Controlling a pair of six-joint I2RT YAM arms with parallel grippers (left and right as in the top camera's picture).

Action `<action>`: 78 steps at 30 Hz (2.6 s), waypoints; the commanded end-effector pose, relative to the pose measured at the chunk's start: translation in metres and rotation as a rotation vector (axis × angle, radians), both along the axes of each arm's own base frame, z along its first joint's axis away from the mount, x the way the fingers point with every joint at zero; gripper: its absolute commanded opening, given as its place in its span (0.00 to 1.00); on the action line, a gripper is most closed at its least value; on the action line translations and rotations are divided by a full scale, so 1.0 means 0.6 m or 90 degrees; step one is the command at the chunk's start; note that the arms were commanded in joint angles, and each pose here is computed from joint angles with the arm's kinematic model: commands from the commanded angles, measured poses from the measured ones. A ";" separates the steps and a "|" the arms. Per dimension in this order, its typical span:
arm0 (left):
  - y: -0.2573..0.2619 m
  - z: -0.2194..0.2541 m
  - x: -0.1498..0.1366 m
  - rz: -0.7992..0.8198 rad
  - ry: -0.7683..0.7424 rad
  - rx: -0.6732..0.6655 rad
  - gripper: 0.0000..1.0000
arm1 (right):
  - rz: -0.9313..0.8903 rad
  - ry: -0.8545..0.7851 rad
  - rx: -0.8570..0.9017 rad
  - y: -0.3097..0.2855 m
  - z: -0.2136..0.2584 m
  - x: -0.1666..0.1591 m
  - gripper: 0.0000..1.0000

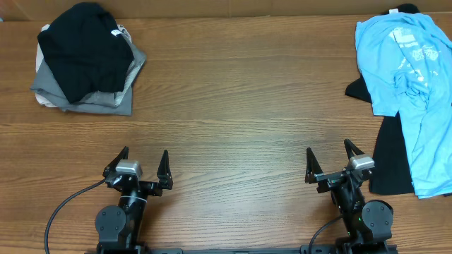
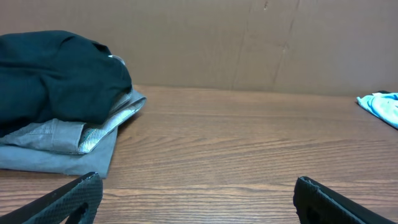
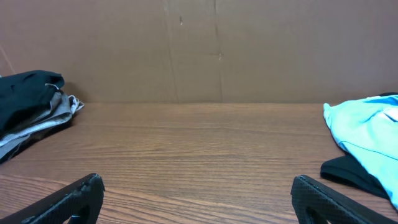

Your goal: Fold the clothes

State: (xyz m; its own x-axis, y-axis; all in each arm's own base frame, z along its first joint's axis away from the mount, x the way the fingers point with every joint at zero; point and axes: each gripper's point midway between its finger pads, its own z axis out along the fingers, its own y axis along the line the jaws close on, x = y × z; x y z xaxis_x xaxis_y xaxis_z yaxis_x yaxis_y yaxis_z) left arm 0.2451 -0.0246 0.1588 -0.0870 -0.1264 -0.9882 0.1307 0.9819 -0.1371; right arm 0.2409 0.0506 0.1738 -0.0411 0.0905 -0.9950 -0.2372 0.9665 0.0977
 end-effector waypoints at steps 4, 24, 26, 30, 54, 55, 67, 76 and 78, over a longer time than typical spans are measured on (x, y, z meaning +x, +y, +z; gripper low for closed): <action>0.002 0.000 0.000 0.005 -0.003 0.006 1.00 | -0.006 -0.002 0.001 -0.002 -0.003 0.001 1.00; 0.002 0.000 0.000 0.005 -0.003 0.006 1.00 | -0.005 -0.002 0.001 -0.002 -0.004 0.001 1.00; 0.002 0.000 0.000 0.005 -0.003 0.006 1.00 | -0.006 -0.002 0.001 -0.002 -0.003 0.001 1.00; 0.002 0.000 0.000 0.005 -0.003 0.006 0.99 | -0.006 -0.002 0.001 -0.002 -0.003 0.001 1.00; 0.008 -0.002 0.000 0.020 -0.001 0.010 1.00 | -0.006 -0.002 0.001 -0.002 -0.003 0.001 1.00; 0.008 -0.002 0.000 0.019 -0.001 0.010 1.00 | -0.006 -0.002 0.001 -0.002 -0.003 0.001 1.00; 0.010 -0.002 0.001 0.024 -0.001 0.010 1.00 | -0.005 -0.003 0.001 -0.002 -0.003 0.001 1.00; 0.012 -0.003 0.001 0.026 -0.001 0.029 1.00 | -0.008 -0.008 0.001 -0.003 0.001 0.001 1.00; 0.012 -0.006 0.001 0.027 0.003 0.030 1.00 | -0.019 -0.011 0.001 -0.008 0.003 0.002 1.00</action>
